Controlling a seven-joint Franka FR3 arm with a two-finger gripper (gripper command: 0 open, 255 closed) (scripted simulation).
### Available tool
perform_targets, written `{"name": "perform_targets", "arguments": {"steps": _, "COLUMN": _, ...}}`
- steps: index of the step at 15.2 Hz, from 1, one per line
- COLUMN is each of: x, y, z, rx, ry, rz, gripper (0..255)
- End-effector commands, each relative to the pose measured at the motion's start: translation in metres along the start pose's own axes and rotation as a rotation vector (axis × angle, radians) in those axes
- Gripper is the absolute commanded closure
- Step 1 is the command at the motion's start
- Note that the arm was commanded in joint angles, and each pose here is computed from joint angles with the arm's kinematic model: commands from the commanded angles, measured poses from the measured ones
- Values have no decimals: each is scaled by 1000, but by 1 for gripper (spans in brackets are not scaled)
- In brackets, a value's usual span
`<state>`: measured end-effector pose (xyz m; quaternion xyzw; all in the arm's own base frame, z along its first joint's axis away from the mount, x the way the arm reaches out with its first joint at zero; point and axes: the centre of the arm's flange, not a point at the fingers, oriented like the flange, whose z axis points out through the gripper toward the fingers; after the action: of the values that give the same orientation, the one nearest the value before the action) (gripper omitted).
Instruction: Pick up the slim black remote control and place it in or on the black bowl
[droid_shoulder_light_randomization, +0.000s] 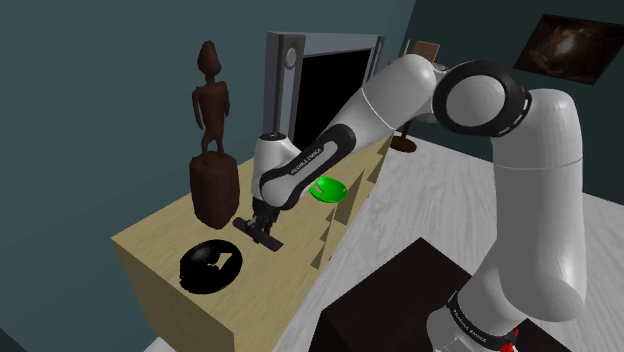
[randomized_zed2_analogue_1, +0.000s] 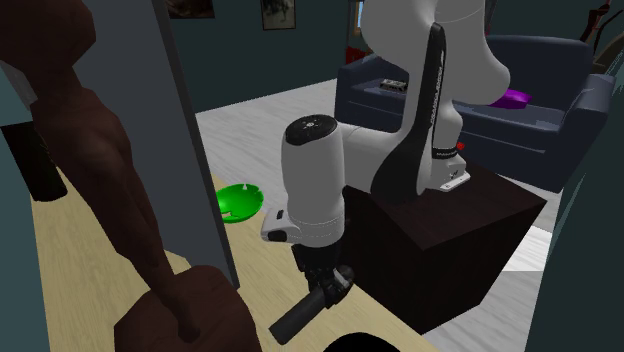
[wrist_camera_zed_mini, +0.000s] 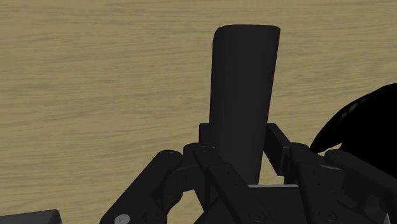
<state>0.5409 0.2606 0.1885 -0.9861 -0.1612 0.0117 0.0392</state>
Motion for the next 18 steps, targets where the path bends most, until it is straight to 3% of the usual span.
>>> {"name": "perform_targets", "arguments": {"steps": 1, "x": 1, "y": -1, "z": -11, "rx": 0, "ry": 0, "rz": 0, "gripper": 255}}
{"name": "perform_targets", "arguments": {"steps": 12, "x": 0, "y": -5, "z": -65, "rx": 0, "ry": 0, "rz": 0, "gripper": 255}}
{"name": "perform_targets", "arguments": {"steps": 18, "x": 14, "y": -83, "z": -54, "rx": 0, "ry": 0, "rz": 0, "gripper": 255}}
